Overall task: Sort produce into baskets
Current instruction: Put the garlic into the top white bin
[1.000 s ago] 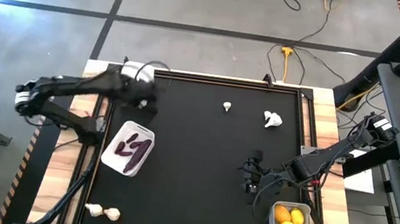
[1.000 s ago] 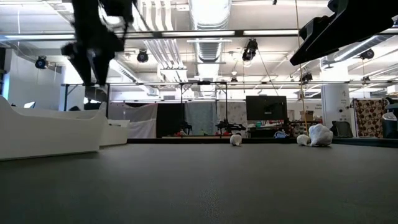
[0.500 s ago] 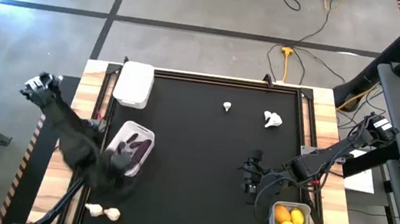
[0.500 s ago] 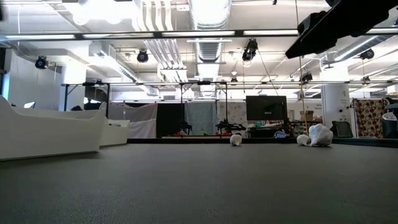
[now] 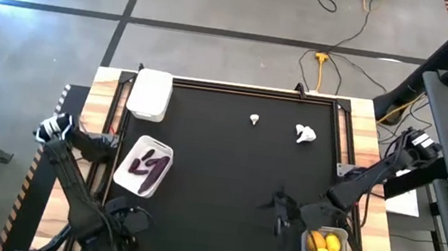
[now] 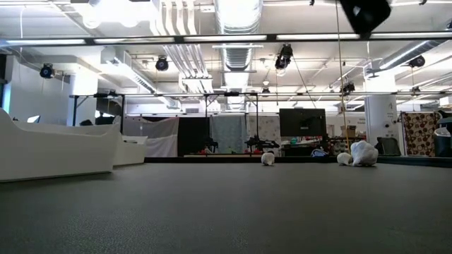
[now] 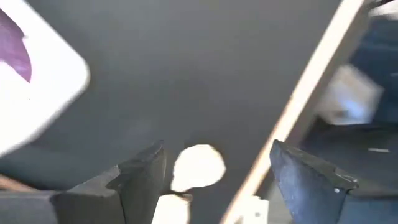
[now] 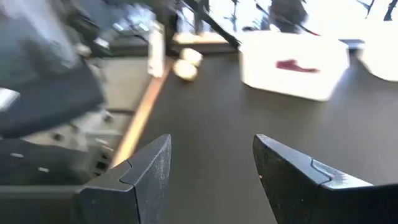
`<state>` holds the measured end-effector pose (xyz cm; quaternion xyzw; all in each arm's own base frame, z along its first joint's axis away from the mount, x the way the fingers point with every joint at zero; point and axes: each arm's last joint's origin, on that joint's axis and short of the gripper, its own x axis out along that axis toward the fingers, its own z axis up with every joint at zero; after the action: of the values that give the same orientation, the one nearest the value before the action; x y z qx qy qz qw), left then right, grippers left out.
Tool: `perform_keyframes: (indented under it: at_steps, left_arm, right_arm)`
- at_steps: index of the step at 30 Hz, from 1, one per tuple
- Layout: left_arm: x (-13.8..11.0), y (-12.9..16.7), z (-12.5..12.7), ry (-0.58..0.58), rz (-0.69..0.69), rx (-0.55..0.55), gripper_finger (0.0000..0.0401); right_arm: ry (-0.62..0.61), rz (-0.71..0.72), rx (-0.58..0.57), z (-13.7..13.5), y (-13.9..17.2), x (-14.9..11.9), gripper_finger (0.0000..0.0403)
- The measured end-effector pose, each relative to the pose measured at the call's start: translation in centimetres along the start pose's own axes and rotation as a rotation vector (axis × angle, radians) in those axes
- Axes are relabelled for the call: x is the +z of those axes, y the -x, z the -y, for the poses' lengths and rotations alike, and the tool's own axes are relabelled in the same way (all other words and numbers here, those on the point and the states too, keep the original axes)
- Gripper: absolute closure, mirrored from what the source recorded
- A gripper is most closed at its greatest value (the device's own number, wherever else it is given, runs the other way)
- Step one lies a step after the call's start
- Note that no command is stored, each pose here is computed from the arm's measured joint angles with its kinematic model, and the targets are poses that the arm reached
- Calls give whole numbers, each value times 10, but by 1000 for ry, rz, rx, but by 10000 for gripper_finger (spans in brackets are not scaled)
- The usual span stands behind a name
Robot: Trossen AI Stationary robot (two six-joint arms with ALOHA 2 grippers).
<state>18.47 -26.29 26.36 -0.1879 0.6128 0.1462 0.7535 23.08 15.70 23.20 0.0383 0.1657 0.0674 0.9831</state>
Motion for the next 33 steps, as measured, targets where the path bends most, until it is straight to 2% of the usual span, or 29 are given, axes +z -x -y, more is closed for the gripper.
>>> perform_keyframes:
  at_steps: [4, 8, 13, 17, 25, 30, 33]
  left_arm:
    - [1, 1, 13, -108, -14, 80, 133]
    - [-2, -2, 19, -160, -30, 114, 133]
    - [-22, -12, 24, -189, -152, 116, 125]
    - [-37, -22, 28, -230, -146, 65, 122]
    - [-49, -50, 12, -361, -161, 144, 122]
    - [-53, -70, 14, -414, -146, 39, 122]
    - [-55, -83, 7, -409, -148, 51, 122]
  right_arm:
    - [11, 115, 104, -29, -8, -5, 183]
    - [12, 128, 148, -55, -21, -9, 171]
    - [-40, 106, 184, -90, -47, -10, 145]
    - [-30, 118, 221, -125, -67, -5, 123]
    - [16, -1, 224, -181, -98, 10, 87]
    - [37, -108, 197, -203, -112, 12, 71]
    - [39, -174, 169, -209, -120, 9, 69]
